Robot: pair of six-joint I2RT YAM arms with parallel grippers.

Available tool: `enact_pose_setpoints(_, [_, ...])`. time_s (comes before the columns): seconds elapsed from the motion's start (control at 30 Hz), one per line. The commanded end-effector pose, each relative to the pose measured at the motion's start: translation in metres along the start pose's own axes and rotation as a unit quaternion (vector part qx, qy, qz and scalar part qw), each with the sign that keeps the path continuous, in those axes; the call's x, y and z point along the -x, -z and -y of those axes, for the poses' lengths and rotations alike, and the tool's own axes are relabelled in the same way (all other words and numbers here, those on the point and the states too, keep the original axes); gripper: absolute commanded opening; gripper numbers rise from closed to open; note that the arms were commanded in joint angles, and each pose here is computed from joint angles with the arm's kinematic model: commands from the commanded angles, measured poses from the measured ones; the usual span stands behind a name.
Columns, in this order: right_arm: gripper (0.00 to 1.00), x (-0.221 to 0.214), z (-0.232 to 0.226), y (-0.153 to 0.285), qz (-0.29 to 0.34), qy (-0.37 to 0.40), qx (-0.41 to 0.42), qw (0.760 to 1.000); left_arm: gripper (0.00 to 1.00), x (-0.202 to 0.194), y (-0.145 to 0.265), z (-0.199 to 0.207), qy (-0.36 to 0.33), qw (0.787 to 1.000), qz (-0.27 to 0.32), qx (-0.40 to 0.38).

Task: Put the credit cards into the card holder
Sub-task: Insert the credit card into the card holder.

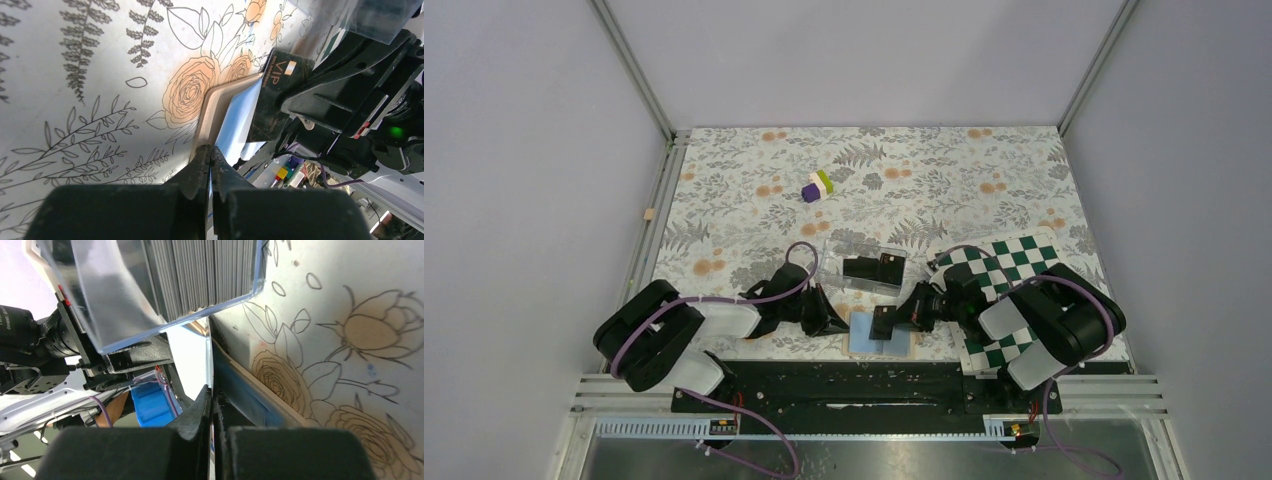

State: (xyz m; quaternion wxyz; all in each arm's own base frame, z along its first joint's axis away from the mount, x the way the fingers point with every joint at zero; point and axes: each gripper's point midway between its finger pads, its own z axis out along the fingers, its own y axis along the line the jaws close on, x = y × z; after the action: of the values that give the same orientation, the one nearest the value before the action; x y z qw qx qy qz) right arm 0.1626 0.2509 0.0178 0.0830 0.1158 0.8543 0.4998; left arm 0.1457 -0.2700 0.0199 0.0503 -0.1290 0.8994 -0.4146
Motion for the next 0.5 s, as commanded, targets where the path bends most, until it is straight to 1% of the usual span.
enact_pose_setpoints(0.0, [0.0,-0.017,-0.001,-0.004,-0.032,-0.014,0.01,0.999,0.0,-0.005,-0.003,0.007,-0.003,1.0,-0.011,-0.016])
enact_pose_setpoints(0.27, [0.0,-0.031,0.012,0.003,-0.045,-0.069,-0.017,0.996,0.0,-0.006,-0.002,0.001,0.007,1.0,-0.005,-0.009])
enact_pose_setpoints(0.47, [0.0,-0.042,0.013,0.005,-0.063,-0.07,-0.043,0.995,0.0,-0.006,-0.003,0.001,0.008,1.0,-0.006,-0.007])
